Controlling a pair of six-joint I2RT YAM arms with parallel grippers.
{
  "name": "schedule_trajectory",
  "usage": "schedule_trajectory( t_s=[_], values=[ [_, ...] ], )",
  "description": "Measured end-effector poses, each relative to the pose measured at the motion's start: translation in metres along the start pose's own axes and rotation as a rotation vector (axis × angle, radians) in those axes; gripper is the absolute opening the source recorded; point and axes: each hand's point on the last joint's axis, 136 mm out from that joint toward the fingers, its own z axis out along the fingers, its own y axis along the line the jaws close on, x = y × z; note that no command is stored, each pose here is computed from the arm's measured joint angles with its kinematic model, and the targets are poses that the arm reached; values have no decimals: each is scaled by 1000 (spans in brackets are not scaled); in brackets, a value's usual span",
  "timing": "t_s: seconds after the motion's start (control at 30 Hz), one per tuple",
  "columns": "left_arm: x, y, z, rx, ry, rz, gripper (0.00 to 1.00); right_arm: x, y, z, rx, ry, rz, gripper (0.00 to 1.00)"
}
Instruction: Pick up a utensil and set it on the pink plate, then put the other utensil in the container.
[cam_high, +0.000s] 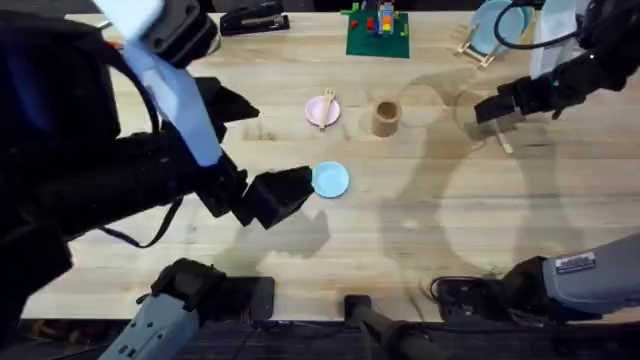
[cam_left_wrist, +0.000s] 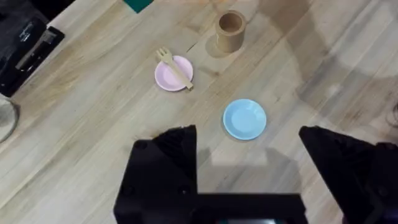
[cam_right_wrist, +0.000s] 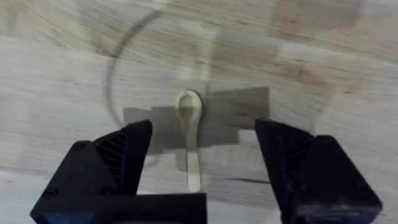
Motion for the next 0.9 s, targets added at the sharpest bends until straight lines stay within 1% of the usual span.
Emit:
schedule_trajectory(
  t_s=[0.17,0.33,0.63,0.9],
  values=[
    [0,0,0,0,0,0,995,0,3,3,-20,-2,0,969],
    [0,0,0,0,0,0,995,7,5,17,-39,36,5,953],
    [0,0,0,0,0,0,995,6,7,17,-39,48,0,957],
    [0,0,0,0,0,0,995,13,11,15,-29,102,5,957]
  ],
)
